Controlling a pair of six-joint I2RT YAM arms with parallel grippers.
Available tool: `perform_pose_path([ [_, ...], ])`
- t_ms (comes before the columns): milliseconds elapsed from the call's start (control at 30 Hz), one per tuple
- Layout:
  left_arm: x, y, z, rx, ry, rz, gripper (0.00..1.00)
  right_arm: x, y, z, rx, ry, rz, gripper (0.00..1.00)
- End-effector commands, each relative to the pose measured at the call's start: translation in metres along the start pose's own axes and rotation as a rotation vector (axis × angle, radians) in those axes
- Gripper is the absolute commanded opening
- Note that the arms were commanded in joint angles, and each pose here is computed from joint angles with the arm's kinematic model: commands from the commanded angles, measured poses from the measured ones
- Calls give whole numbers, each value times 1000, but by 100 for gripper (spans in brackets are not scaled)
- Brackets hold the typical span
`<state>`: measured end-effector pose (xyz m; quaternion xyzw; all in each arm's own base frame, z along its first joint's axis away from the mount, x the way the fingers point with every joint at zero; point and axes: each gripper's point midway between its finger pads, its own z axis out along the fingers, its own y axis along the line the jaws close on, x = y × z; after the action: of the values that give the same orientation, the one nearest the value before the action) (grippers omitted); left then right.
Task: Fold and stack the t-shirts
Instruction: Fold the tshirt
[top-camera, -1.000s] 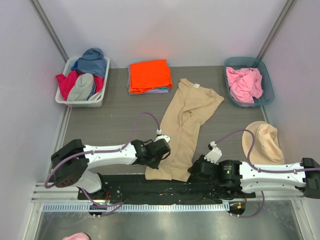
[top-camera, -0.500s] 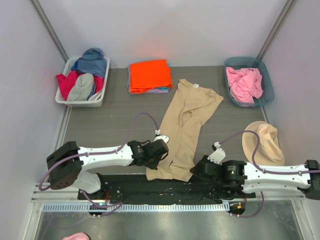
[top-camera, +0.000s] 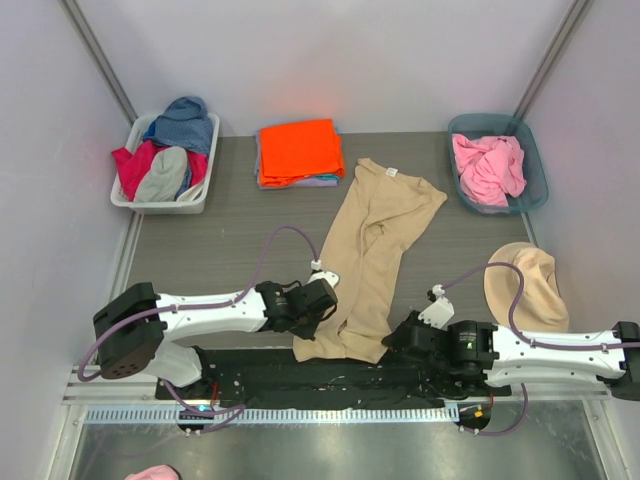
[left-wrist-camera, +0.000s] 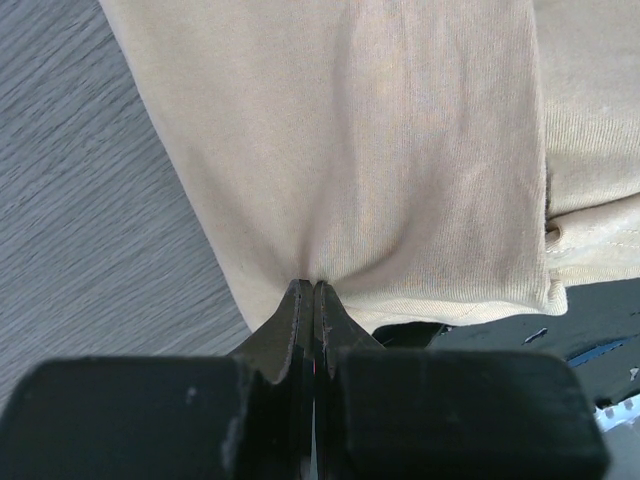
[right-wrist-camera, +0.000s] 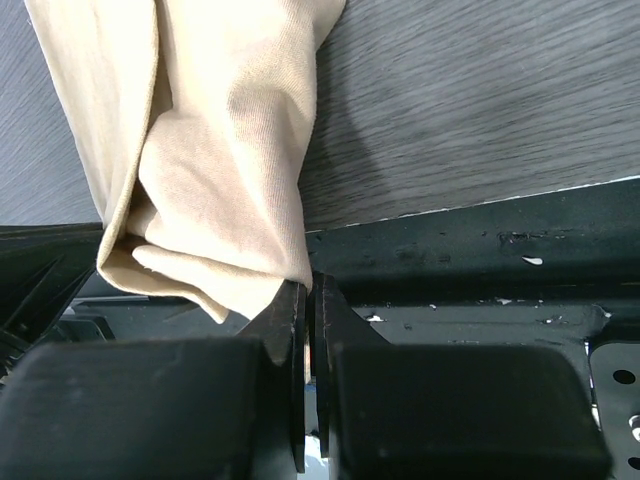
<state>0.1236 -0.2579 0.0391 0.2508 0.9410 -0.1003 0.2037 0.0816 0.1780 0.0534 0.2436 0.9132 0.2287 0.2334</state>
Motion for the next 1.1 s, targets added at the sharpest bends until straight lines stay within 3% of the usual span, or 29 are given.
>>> perform_pose_path([
  [0,14,20,-3,-85,65,62,0,-9,-25,2,81,-43,-45,1],
  [33,13,18,-3,-79,67,59,1,-8,-25,1,80,-38,-48,2],
  [100,9,12,-4,-62,60,57,4,-7,-26,2,82,-32,-53,13],
  [167,4,8,-7,-52,52,59,14,-7,-26,2,86,-33,-58,27],
  [300,-26,-9,-33,-2,-19,64,29,-15,-21,-5,96,-62,-65,45],
  [333,-33,-12,-40,10,-37,64,38,-18,-20,-7,100,-74,-68,52],
  [500,-71,-21,-89,66,-162,67,63,-56,-1,-25,65,-239,-57,65],
  [633,-89,-10,-102,22,-254,80,81,-91,18,-38,-11,-402,-18,71],
  [800,-93,4,-84,-49,-237,82,83,-138,40,-46,76,-553,-66,73],
  [833,-92,3,-76,-56,-222,89,83,-136,41,-37,154,-517,-233,74],
  [867,-93,1,-74,-55,-219,93,83,-141,66,-36,111,-518,-233,74],
  [933,-94,-2,-67,-49,-214,94,83,-151,76,-24,160,-508,-340,74],
  [1067,-98,-2,-62,-53,-234,88,84,-191,97,8,250,-511,-380,77],
])
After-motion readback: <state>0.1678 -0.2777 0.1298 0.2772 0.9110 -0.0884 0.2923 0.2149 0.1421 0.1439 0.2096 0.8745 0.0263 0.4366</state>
